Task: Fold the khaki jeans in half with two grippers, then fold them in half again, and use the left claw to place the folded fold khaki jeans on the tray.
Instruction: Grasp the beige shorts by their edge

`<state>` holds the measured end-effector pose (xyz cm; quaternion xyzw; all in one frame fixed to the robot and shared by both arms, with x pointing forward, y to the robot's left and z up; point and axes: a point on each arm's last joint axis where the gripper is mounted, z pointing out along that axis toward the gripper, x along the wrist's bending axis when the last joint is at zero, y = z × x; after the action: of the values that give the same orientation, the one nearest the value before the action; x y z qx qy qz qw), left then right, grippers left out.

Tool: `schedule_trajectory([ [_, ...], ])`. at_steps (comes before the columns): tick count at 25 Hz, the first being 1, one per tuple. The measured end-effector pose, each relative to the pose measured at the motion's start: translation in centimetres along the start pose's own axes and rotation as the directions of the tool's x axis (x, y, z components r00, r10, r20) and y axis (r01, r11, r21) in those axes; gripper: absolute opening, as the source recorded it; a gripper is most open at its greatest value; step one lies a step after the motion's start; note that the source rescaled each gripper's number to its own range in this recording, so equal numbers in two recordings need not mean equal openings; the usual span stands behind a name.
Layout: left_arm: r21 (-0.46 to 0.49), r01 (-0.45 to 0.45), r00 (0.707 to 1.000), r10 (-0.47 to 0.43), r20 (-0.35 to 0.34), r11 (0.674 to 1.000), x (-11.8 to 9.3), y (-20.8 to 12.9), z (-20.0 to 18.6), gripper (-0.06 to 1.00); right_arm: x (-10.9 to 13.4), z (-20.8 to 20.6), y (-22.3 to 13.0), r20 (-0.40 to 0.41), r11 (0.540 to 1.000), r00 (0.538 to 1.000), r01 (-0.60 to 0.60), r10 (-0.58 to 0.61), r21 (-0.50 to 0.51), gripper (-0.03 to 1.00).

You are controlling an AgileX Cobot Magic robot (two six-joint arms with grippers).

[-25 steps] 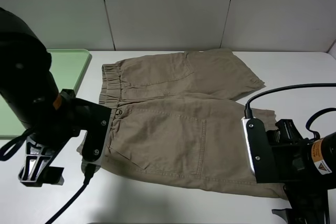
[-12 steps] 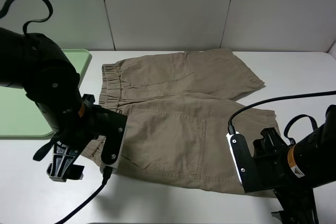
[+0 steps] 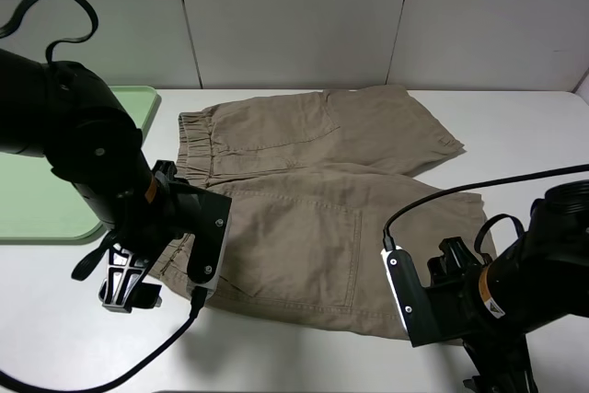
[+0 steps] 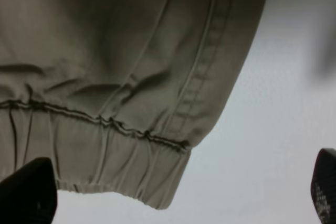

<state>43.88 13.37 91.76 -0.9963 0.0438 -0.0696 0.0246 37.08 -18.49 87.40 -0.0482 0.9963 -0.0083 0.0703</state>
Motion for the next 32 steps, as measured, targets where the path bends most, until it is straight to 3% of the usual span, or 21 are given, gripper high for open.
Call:
schedule_trajectory([
  [14, -0.032, -0.013, 1.000, 0.012, -0.028, 0.999, 0.2, 0.3, 0.0, 0.96, -1.5, 1.6, 1.2, -0.072, 0.996, 0.996, -0.038, 0.043, 0.076, 1.00],
  [23, -0.070, -0.032, 0.999, 0.029, -0.035, 0.997, -2.1, -0.8, 2.2, 0.96, -1.5, 1.6, 1.2, -0.073, 0.995, 0.995, -0.060, 0.066, 0.081, 1.00],
  [28, -0.116, -0.038, 0.997, 0.030, -0.071, 0.993, -2.2, -0.6, 2.9, 0.96, -1.5, 1.6, 1.2, -0.075, 0.995, 0.995, -0.065, 0.071, 0.081, 1.00],
  [32, -0.102, -0.044, 0.998, 0.040, -0.038, 0.994, -2.4, -0.3, 4.6, 0.96, -1.4, 1.6, 1.3, -0.076, 0.994, 0.994, -0.069, 0.075, 0.080, 1.00],
])
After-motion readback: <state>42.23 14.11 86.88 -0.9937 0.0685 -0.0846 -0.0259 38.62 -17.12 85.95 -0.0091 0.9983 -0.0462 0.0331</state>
